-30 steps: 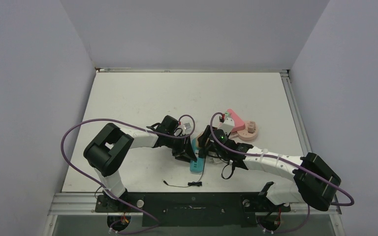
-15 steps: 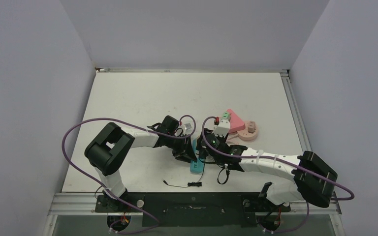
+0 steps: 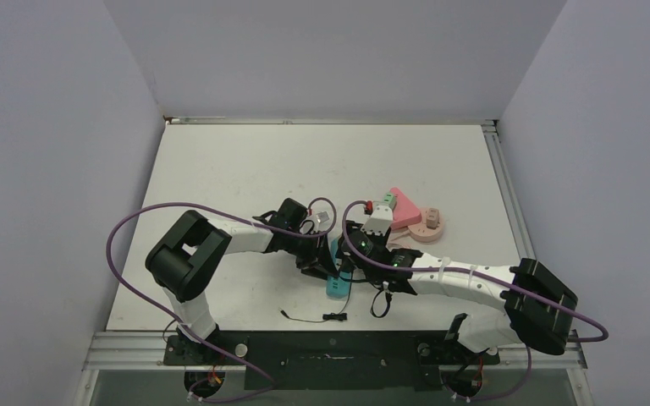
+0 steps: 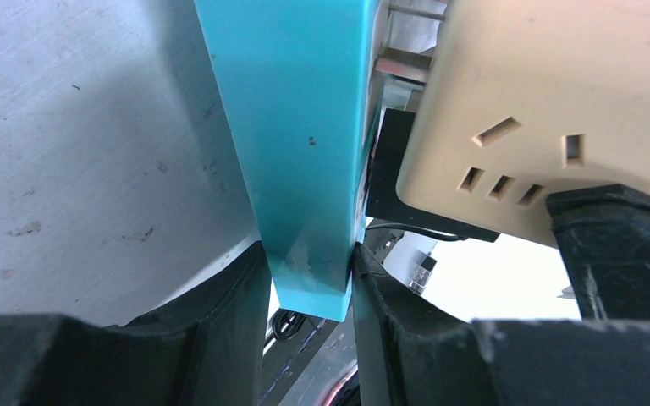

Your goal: Pull the plug off the socket

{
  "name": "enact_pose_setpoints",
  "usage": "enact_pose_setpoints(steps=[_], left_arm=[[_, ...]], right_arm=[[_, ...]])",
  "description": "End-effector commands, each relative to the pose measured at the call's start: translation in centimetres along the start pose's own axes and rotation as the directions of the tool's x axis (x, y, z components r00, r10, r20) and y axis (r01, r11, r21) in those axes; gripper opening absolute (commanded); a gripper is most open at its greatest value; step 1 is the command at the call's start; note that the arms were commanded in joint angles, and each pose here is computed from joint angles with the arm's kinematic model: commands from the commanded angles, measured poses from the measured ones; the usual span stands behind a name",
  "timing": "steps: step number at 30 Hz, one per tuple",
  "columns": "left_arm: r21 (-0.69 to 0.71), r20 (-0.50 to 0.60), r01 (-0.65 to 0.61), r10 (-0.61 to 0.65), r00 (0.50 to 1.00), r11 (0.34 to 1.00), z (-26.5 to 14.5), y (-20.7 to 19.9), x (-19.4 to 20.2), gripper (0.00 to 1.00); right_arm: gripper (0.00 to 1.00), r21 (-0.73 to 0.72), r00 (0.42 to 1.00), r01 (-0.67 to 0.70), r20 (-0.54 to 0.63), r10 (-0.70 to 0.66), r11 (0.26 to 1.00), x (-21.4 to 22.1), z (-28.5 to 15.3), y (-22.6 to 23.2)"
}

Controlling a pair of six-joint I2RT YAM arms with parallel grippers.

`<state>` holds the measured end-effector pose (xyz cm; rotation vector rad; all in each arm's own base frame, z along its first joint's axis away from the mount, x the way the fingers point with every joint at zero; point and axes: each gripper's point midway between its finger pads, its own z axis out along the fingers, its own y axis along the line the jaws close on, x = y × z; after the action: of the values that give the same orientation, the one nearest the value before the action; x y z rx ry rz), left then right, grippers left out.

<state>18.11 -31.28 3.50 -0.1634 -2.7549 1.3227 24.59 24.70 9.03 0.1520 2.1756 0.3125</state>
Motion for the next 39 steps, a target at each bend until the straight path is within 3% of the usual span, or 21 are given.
enact_pose_setpoints(steps=[1, 39], left_arm=[[-0.056, 0.028, -0.006, 0.007, 1.000, 0.998, 0.0, 1.2, -0.9, 0.00], [-0.046, 0.024, -0.018, 0.019, 1.000, 0.999, 0.0, 1.2, -0.9, 0.00]], right_arm=[[0.05, -0.006, 0.999, -0.014, 0.049, 0.014, 1.000, -1.7, 0.2, 0.7], [0.05, -0.034, 0.992, -0.066, 0.103, 0.069, 0.997, -5.0, -1.1, 0.3]])
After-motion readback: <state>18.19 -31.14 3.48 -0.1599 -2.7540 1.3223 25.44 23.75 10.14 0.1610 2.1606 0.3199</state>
